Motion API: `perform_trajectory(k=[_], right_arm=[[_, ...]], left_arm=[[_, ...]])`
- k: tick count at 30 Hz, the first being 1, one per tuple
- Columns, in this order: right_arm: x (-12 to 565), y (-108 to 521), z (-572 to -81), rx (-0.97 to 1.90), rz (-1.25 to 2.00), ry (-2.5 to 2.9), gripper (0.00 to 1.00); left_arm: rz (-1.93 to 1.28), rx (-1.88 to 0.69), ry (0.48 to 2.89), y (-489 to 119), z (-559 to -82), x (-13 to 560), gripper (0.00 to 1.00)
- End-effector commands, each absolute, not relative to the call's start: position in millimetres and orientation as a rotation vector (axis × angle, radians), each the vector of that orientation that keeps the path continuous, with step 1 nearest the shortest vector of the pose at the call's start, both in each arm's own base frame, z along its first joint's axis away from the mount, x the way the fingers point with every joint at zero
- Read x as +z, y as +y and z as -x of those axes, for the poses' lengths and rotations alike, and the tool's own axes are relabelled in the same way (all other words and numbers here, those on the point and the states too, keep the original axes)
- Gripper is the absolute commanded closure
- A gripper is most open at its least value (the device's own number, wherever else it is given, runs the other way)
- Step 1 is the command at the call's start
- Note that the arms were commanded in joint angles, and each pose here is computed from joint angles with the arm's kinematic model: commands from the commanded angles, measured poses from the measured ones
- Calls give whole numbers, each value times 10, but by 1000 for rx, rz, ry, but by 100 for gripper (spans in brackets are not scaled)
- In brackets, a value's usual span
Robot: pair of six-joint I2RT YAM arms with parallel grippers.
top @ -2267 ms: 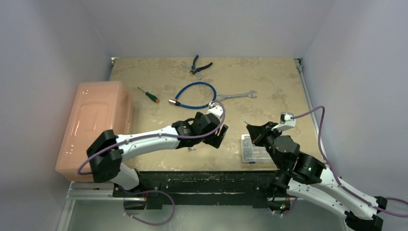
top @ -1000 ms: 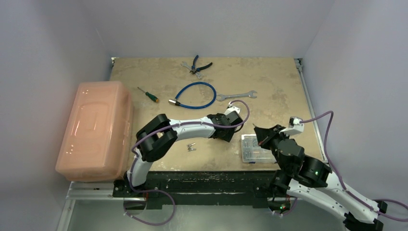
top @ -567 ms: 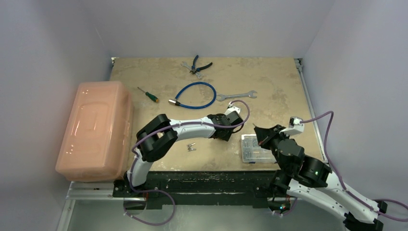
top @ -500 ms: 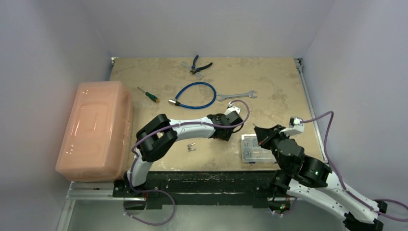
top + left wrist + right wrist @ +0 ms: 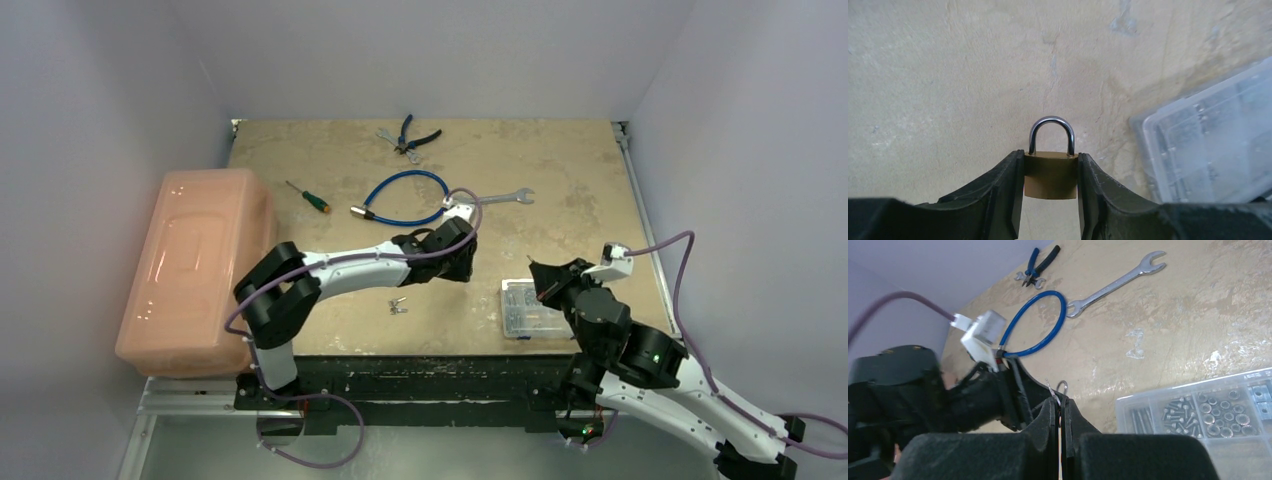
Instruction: Unlock with the key
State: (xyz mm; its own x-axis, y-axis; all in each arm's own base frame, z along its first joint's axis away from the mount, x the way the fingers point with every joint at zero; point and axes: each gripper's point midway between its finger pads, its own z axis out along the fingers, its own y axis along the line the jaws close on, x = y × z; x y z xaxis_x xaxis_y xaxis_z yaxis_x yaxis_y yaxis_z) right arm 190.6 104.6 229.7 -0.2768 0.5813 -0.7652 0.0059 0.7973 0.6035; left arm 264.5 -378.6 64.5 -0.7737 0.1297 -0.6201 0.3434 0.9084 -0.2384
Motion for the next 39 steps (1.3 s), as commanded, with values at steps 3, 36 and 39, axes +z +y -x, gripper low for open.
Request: perform_trajectory(k=[3, 36, 39], right_arm=[[2487, 1039, -1964, 597, -496, 1733, 100], [2536, 1744, -2225, 721, -304, 1656, 100], [2582, 1801, -2239, 757, -302, 1626, 100]], left_arm=[[-74, -769, 2236, -3906, -2814, 1504, 100], [933, -1321, 1847, -3440, -2811, 2568, 100], [994, -1315, 1861, -3442, -2820, 2543, 100]])
